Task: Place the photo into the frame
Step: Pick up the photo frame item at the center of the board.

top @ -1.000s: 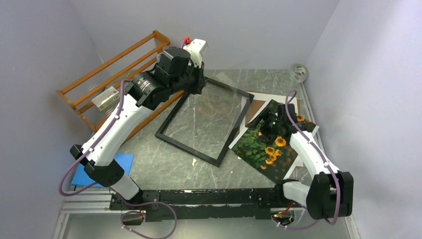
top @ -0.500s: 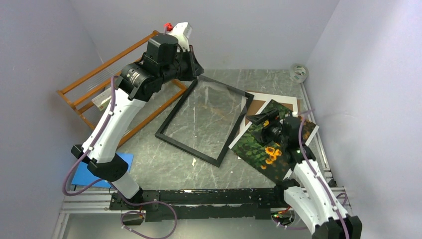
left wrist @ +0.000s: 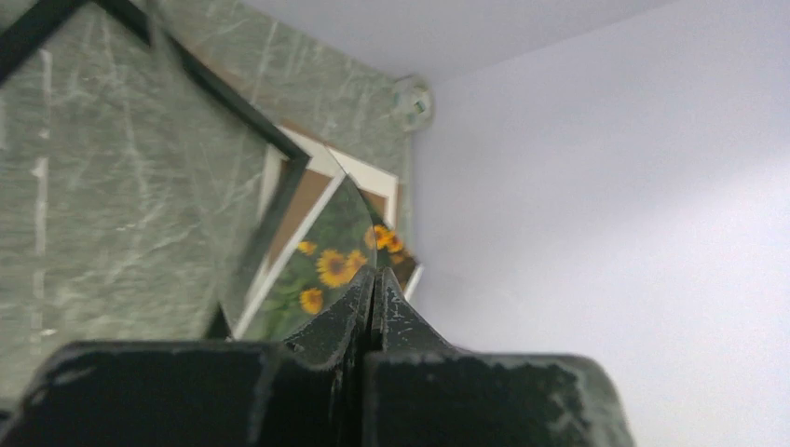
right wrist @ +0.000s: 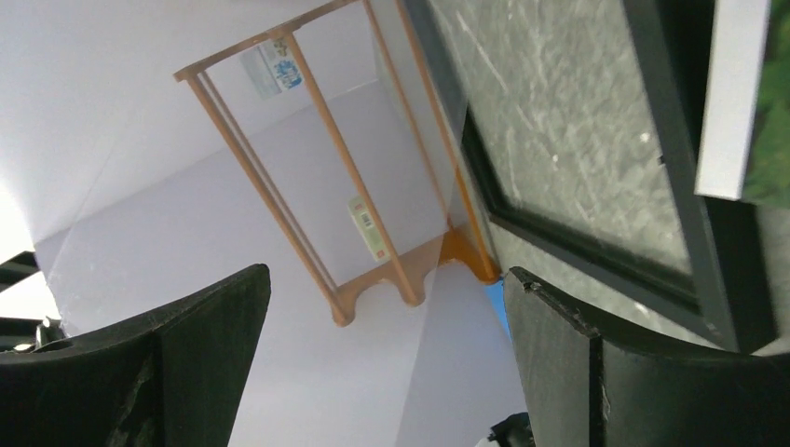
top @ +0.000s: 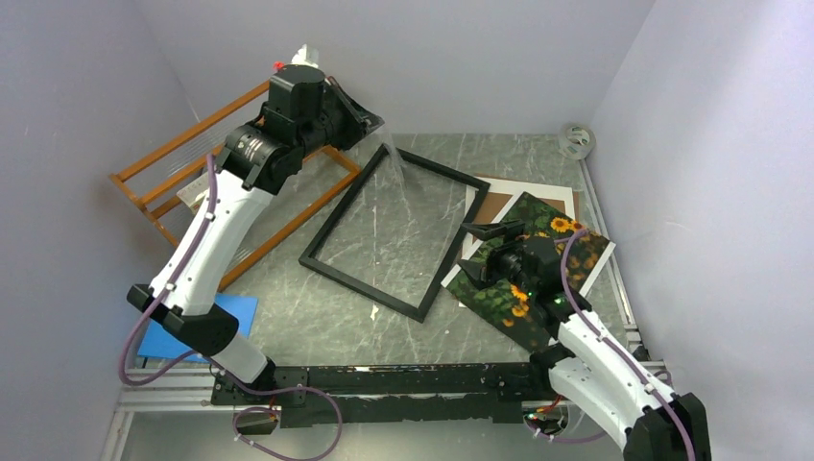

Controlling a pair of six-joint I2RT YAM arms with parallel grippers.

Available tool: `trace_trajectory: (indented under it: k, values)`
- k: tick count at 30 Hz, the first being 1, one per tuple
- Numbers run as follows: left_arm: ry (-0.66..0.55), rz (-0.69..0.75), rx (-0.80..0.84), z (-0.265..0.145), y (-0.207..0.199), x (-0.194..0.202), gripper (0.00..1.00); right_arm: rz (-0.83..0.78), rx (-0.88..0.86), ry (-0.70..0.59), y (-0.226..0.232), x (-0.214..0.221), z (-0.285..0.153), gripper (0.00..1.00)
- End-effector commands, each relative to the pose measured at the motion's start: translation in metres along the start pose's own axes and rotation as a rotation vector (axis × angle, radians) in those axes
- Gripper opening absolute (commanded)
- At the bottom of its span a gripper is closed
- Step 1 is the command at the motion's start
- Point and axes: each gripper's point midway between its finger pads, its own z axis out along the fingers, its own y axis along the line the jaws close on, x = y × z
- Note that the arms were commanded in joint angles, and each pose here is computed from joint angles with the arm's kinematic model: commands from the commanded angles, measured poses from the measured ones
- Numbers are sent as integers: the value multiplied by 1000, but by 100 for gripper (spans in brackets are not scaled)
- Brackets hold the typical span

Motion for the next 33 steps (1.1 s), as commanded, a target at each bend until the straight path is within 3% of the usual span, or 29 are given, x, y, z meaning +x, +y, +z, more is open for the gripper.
trace_trajectory:
  k: [1,11,18,33]
  values:
    - [-152,-208,161,-36,-43,-43,3,129,-111,-11,32,10,2,99]
    - [-186,-281,198,-41,-48,-51,3,374,-52,118,30,54,17,94]
    - [-185,-299,211,-42,-48,-50,3,459,-47,173,40,77,23,93]
    - [-166,-383,238,-49,-46,-44,3,618,-145,163,76,74,38,90]
